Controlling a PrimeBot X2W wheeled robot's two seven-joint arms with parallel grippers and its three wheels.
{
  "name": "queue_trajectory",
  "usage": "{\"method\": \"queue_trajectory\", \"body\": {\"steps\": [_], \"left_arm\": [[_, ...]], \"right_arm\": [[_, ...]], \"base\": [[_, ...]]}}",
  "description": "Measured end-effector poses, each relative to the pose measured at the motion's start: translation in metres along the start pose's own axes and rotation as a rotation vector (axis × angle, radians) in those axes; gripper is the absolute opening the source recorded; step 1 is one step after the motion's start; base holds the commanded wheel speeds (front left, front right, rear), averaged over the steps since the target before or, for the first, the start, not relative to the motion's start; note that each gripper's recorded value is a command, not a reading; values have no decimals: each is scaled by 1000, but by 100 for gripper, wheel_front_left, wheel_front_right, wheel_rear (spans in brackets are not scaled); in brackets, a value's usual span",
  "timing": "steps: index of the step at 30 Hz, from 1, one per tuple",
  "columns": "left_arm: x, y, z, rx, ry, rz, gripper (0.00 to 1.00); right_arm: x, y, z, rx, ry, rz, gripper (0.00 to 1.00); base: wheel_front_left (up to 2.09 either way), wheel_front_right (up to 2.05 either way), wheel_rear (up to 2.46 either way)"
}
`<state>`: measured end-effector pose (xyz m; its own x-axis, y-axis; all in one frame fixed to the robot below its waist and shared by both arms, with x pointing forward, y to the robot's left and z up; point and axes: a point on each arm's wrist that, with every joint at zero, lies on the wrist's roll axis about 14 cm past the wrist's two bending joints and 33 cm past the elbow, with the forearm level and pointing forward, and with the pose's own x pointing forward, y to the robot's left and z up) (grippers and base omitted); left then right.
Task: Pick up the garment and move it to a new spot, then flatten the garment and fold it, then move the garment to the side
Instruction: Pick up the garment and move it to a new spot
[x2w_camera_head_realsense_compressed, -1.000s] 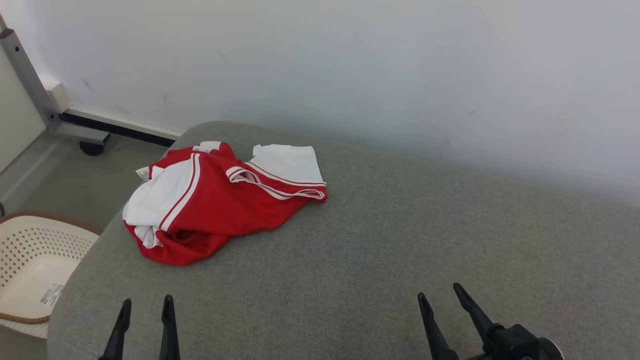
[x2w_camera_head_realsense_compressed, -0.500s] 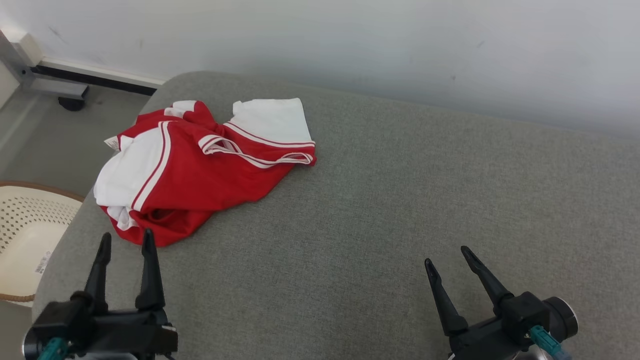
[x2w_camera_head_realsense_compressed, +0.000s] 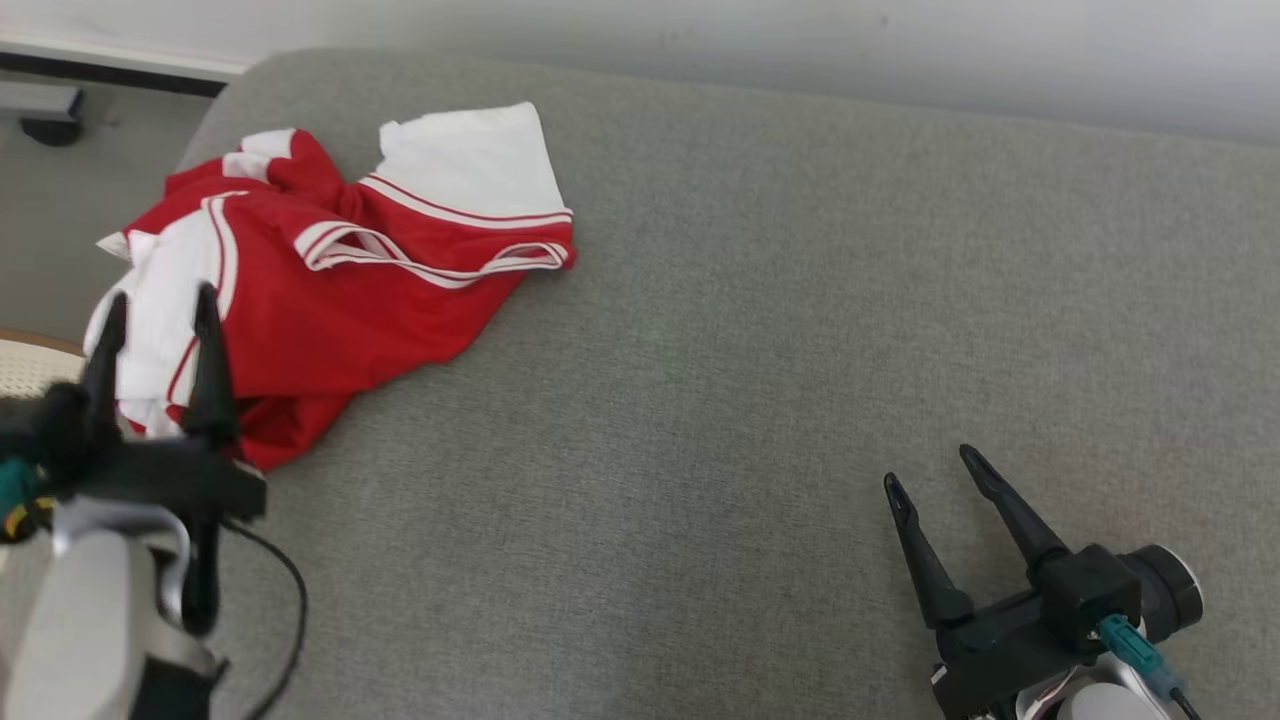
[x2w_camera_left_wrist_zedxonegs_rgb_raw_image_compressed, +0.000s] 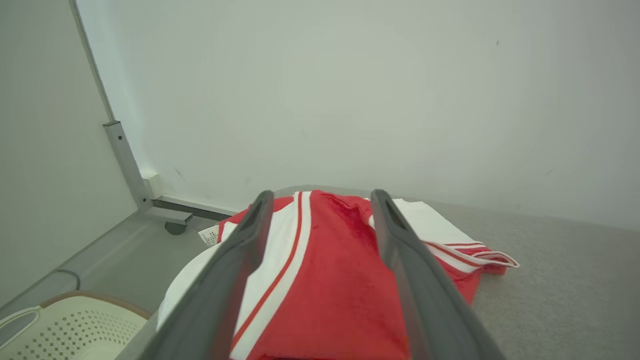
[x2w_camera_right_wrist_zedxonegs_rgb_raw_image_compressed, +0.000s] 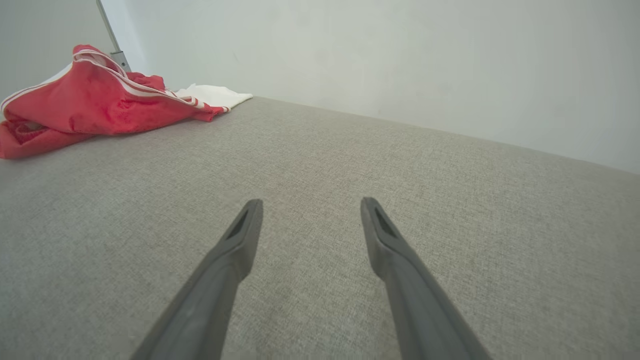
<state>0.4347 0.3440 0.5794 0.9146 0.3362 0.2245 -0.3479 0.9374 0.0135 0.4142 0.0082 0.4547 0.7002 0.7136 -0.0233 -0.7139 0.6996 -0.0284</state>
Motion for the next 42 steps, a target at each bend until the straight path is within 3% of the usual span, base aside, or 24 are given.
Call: {"method": "queue_trajectory", "body": {"steps": [17,27,37,38,39,40,41,42], "left_arm": [[88,-13,-66,2,274,-8,100],[92,-20,-131,47,546,-24,100],[79,-19,-161,66,750,-46,100],[78,-20,-162,64,759,-52,84],[78,-21,-162,62,760,-57,46],[79,-22,-161,65,756,-63,29],[81,-23,-159,64,738,-68,0],[84,-24,-154,61,712,-74,0]], "right_arm": [[-5,-38,-37,39,59,-73,100],[4,-50,-40,87,32,-96,100],[3,-53,-42,108,29,-125,100],[4,-53,-42,108,30,-125,100],[4,-53,-42,108,30,-125,100],[4,-53,-42,110,29,-126,100],[4,-54,-41,111,28,-128,100],[4,-54,-41,111,27,-128,100]], "base": [[0,0,0],[0,0,0],[0,0,0],[0,0,0],[0,0,0],[0,0,0],[0,0,0],[0,0,0]]}}
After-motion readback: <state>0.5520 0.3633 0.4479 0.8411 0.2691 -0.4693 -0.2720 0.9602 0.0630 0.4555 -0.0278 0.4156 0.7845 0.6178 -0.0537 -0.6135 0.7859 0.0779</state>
